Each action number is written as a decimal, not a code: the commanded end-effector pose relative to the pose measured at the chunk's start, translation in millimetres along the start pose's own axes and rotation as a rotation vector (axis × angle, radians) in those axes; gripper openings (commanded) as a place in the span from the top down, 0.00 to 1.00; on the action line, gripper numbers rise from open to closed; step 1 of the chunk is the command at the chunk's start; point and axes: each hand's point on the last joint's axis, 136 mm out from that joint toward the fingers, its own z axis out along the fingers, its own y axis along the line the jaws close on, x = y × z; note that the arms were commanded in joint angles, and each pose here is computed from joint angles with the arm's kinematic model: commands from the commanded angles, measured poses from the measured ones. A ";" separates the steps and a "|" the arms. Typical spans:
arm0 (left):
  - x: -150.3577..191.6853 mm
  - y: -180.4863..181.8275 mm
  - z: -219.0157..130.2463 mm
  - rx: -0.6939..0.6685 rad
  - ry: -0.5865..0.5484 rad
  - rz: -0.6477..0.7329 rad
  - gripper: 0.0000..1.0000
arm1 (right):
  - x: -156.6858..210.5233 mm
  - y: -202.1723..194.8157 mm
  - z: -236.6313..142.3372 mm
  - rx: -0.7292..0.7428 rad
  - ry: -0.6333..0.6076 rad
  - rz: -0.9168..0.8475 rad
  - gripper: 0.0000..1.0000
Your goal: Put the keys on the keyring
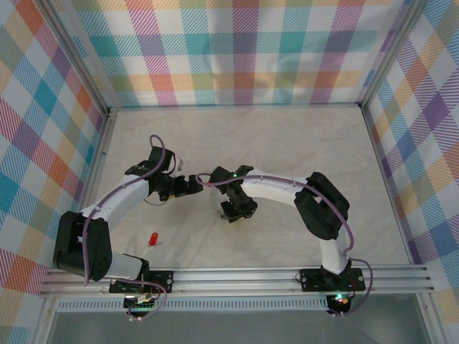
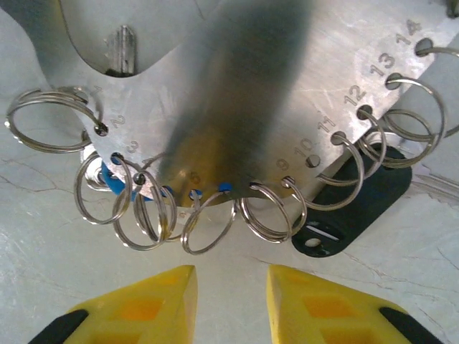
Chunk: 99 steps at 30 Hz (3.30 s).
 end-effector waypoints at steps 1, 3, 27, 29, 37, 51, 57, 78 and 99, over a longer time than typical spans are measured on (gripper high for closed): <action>2.2 -6.6 0.0 0.040 0.036 -0.003 0.00 | -3.3 15.9 -12.7 -0.071 -0.037 -0.023 0.65; 2.2 -8.4 1.5 0.053 0.042 -0.007 0.00 | -3.7 14.7 -8.8 -0.055 -0.024 -0.016 0.64; 0.8 -9.5 1.7 0.070 0.054 -0.024 0.00 | -17.4 -12.1 -12.3 0.103 -0.077 0.005 0.73; 0.9 -8.3 2.1 0.064 0.054 -0.022 0.00 | -20.5 -12.4 -12.7 0.103 -0.083 -0.015 0.73; 1.3 -6.3 1.8 0.054 0.051 -0.027 0.00 | -27.0 -13.1 -9.5 0.077 -0.080 -0.053 0.73; 0.8 -5.5 2.5 0.050 0.049 -0.027 0.00 | -33.0 -5.2 -6.0 0.032 -0.098 -0.170 0.74; 0.4 -6.5 2.0 0.055 0.046 -0.023 0.00 | -30.0 -4.4 -5.2 0.023 -0.089 -0.179 0.76; -2.1 -10.4 -2.3 0.073 0.023 -0.010 0.00 | -12.7 -2.2 -5.4 0.012 -0.173 -0.551 0.56; -2.1 -7.5 -1.6 0.057 0.023 -0.008 0.00 | -26.0 -11.9 8.2 0.165 -0.227 -0.520 0.65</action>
